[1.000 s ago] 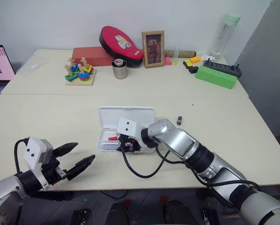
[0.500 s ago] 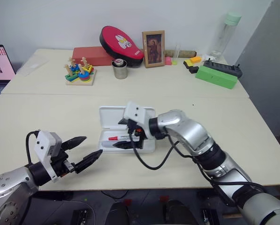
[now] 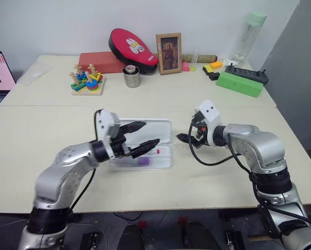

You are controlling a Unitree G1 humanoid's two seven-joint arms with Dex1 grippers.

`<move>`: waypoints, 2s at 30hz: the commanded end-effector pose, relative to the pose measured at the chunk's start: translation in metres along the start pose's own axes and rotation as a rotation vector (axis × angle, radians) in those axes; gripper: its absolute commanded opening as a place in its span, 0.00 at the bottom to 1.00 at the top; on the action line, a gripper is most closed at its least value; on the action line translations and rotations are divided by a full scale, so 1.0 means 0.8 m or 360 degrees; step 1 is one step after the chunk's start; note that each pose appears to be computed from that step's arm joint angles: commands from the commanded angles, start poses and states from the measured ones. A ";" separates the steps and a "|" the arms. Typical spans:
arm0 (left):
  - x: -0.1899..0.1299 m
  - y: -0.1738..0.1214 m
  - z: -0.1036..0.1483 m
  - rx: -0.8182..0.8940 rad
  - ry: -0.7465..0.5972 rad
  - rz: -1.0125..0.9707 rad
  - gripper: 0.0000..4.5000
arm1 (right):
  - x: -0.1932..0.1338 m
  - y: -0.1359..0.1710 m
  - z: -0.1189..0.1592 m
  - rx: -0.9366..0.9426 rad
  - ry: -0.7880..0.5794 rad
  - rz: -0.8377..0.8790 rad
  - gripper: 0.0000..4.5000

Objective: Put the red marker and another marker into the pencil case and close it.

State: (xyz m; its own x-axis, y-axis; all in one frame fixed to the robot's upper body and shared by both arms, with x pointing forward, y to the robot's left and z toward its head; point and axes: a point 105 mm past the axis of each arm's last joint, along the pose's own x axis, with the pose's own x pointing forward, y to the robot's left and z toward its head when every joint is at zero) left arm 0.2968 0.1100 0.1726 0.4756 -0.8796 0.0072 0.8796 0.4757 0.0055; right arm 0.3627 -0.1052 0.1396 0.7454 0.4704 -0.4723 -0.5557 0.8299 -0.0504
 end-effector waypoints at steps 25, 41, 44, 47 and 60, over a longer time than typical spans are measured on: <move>0.020 0.000 0.024 0.0115 -0.0145 -0.0042 1.00 | 0.035 -0.027 -0.024 0.0031 0.0078 -0.0352 0.17; -0.062 -0.002 -0.014 0.0025 0.0155 0.0020 1.00 | -0.058 0.088 0.031 -0.0671 -0.0279 0.0840 0.07; -0.084 -0.004 -0.020 0.0017 0.0232 0.0051 1.00 | -0.055 0.115 0.025 -0.0737 -0.0282 0.0987 0.07; -0.099 -0.006 -0.022 0.0008 0.0268 0.0071 1.00 | -0.042 0.128 0.019 -0.0789 -0.0250 0.1015 0.07; -0.118 -0.023 -0.027 -0.0035 0.0333 0.0135 1.00 | 0.008 0.144 -0.005 -0.0829 -0.0114 0.1006 0.07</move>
State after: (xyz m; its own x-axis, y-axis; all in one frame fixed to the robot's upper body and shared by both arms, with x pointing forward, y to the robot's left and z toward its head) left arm 0.2363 0.1872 0.1381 0.5306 -0.8159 -0.2296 0.8312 0.5540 -0.0479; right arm 0.3018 -0.0121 0.1184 0.2471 0.8232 -0.5112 -0.9681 0.1873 -0.1663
